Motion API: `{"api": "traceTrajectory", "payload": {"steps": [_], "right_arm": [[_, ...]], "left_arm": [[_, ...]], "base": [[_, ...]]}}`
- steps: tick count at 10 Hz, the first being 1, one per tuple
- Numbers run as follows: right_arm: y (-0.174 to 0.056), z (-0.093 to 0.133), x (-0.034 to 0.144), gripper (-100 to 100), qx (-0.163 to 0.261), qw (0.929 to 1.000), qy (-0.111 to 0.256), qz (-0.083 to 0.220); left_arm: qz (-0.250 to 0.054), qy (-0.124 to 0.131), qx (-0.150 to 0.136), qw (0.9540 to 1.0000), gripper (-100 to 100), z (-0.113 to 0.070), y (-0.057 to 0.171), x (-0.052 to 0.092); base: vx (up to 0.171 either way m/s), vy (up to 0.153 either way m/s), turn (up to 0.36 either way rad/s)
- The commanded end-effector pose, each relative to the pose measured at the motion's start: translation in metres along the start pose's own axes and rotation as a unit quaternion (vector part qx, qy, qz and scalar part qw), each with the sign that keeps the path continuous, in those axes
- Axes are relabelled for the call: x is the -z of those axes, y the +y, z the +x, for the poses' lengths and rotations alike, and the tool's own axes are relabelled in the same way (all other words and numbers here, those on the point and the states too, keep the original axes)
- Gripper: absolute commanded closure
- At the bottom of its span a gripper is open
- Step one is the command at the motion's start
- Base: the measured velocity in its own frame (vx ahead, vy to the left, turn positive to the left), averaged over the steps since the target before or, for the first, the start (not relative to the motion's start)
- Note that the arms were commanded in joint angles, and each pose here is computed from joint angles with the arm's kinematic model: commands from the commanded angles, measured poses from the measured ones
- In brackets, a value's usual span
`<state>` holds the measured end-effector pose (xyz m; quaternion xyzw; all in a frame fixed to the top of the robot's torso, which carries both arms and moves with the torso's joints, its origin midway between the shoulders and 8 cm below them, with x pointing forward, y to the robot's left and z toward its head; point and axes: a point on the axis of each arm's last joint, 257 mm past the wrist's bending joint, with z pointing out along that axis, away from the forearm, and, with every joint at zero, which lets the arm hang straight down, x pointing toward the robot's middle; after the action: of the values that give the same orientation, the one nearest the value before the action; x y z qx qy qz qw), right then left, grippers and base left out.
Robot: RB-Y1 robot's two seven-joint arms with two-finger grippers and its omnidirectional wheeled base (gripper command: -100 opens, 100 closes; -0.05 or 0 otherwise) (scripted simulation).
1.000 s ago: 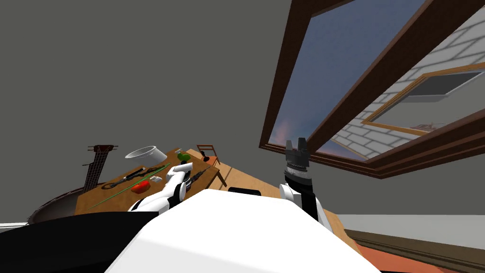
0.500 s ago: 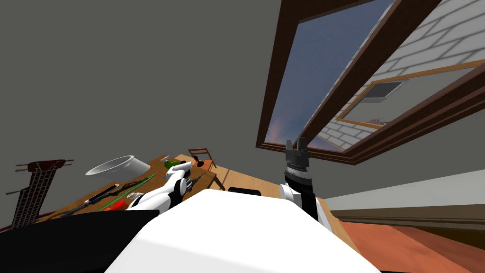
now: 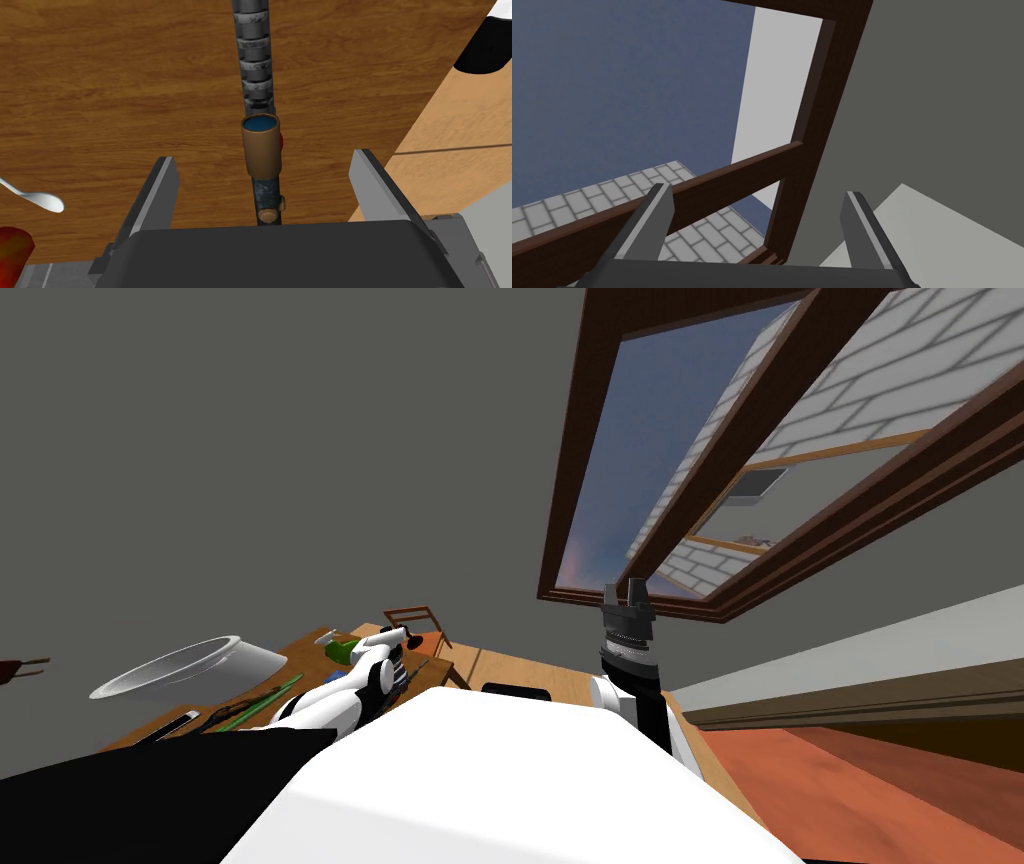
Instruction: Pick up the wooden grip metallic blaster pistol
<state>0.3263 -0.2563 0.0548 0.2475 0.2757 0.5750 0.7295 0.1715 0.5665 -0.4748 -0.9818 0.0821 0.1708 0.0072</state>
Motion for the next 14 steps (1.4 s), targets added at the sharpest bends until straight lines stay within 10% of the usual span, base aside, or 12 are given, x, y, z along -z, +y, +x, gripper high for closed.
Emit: {"api": "traceTrajectory", "payload": {"steps": [1, 4, 5, 9, 10, 11, 13, 14], "right_arm": [[0.000, 0.000, 0.000, 0, 0.000, 1.0000, 0.000, 0.000], [0.000, 0.000, 0.000, 0, 0.000, 1.0000, 0.000, 0.000], [0.000, 0.000, 0.000, 0, 0.000, 1.0000, 0.000, 0.000], [0.000, 0.000, 0.000, 0, 0.000, 1.0000, 0.000, 0.000], [0.000, 0.000, 0.000, 0, 0.000, 1.0000, 0.000, 0.000], [0.000, 0.000, 0.000, 0, 0.000, 1.0000, 0.000, 0.000], [0.000, 0.000, 0.000, 0, 0.000, 1.0000, 0.000, 0.000], [0.000, 0.000, 0.000, 0, 0.000, 1.0000, 0.000, 0.000]], "left_arm": [[-0.001, 0.002, 0.007, 1.0000, -100, 0.007, 0.010, -0.009], [-0.003, 0.002, 0.009, 1.0000, -100, 0.011, 0.017, -0.014], [-0.002, 0.003, 0.011, 0.9999, 100, 0.012, 0.017, -0.015], [-0.003, 0.002, 0.012, 0.9999, 100, 0.012, 0.017, -0.015], [-0.003, 0.002, 0.012, 0.9999, 0, 0.012, 0.017, -0.015], [-0.001, 0.001, 0.005, 1.0000, 100, 0.006, 0.008, -0.007], [0.000, 0.001, 0.006, 1.0000, 100, 0.005, 0.006, -0.005], [0.000, 0.001, 0.005, 1.0000, 0, 0.004, 0.006, -0.005]], "base": [[-0.043, 0.046, -0.109], [-0.077, 0.066, -0.064], [-0.007, 0.008, 0.002], [0.000, 0.000, 0.000], [0.000, 0.000, 0.000], [0.061, -0.056, 0.112], [0.070, -0.052, 0.071], [0.006, -0.006, -0.004]]}}
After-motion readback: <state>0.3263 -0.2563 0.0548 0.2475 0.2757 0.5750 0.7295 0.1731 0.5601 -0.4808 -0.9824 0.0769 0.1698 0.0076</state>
